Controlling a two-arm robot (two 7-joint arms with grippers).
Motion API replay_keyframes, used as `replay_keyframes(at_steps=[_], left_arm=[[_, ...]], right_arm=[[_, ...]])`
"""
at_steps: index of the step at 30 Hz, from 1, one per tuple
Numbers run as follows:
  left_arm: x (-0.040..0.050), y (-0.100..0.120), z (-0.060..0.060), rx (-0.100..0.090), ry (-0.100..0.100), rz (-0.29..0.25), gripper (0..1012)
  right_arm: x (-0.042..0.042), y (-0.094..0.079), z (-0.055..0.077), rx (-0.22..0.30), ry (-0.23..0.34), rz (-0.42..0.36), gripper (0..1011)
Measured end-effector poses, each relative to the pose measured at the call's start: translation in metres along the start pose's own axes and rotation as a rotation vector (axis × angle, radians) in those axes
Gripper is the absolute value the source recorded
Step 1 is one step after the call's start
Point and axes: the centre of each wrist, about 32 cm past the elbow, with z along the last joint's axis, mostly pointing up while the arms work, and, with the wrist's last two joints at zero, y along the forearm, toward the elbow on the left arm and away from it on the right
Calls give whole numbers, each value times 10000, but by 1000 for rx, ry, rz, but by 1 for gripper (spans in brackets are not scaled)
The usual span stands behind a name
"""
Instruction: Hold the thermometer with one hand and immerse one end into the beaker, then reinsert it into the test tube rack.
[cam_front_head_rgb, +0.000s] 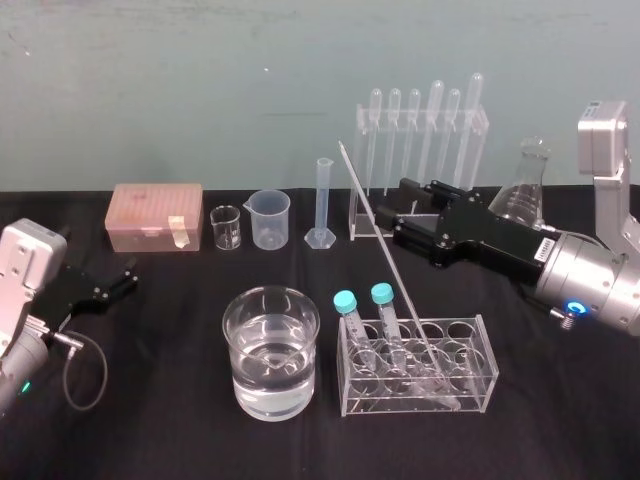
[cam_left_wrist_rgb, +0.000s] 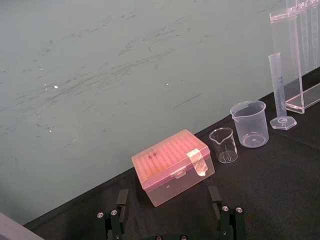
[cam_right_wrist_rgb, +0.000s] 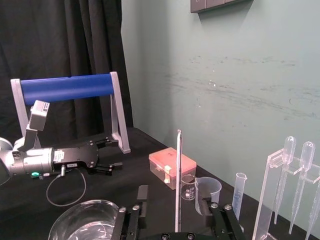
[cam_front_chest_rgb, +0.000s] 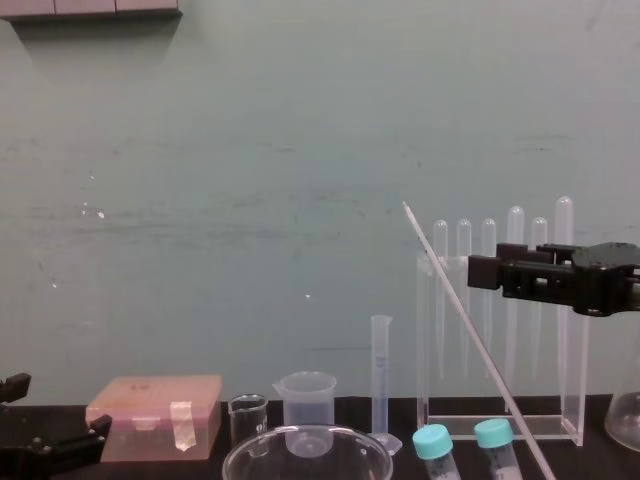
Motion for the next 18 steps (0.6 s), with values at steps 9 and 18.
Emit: replay_keyframes(at_steps=[9, 18], left_arm=[[0, 0, 0, 0, 0, 0, 1008], [0, 0, 0, 0, 0, 0, 1008]], right_arm=[[26, -79, 10, 36, -15, -115, 865], [49, -192, -319, -208, -83, -567, 1002]])
